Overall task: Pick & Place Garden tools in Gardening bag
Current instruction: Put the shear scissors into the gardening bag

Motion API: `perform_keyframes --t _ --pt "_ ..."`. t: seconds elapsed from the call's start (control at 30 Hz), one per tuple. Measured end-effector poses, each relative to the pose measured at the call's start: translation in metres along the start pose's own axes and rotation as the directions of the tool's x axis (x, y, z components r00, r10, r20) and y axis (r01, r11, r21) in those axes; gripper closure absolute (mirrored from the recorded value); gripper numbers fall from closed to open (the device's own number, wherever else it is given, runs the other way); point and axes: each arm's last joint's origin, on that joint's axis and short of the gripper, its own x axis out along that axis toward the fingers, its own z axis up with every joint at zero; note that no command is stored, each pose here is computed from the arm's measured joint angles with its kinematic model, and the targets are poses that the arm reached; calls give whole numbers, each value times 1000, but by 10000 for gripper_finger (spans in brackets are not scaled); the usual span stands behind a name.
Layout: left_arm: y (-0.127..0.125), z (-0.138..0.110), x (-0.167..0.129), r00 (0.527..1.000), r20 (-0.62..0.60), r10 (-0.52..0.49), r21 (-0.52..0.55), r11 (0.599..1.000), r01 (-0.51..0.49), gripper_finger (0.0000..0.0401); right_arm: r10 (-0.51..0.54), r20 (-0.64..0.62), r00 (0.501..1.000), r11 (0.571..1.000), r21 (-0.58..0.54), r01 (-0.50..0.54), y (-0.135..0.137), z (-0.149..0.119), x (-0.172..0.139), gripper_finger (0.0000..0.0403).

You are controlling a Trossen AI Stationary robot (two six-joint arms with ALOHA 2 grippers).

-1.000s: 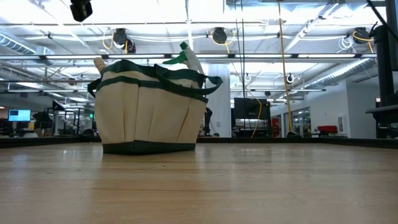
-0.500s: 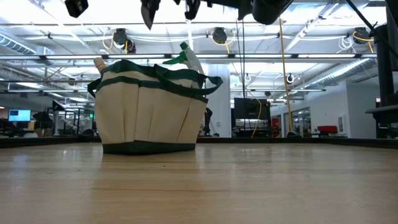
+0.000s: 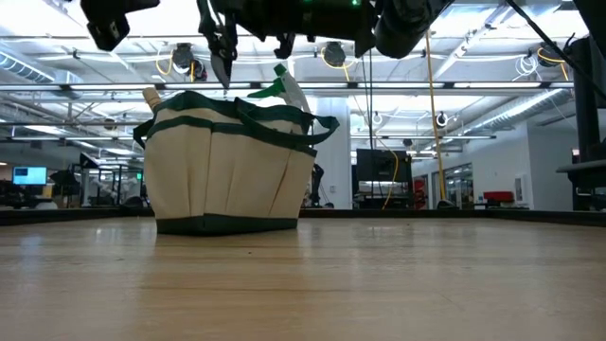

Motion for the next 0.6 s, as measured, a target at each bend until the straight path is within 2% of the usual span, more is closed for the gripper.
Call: perform_keyframes --t 0.27,0.6 --pt "-7 -19 -6 999 -26 -41 7 999 41 247 0 -77 997 1000 -17 -2 0 -7 0 356" --pt "-17 -25 -12 998 -20 -51 22 998 51 247 -2 -139 990 1000 11 3 0 -31 0 356"
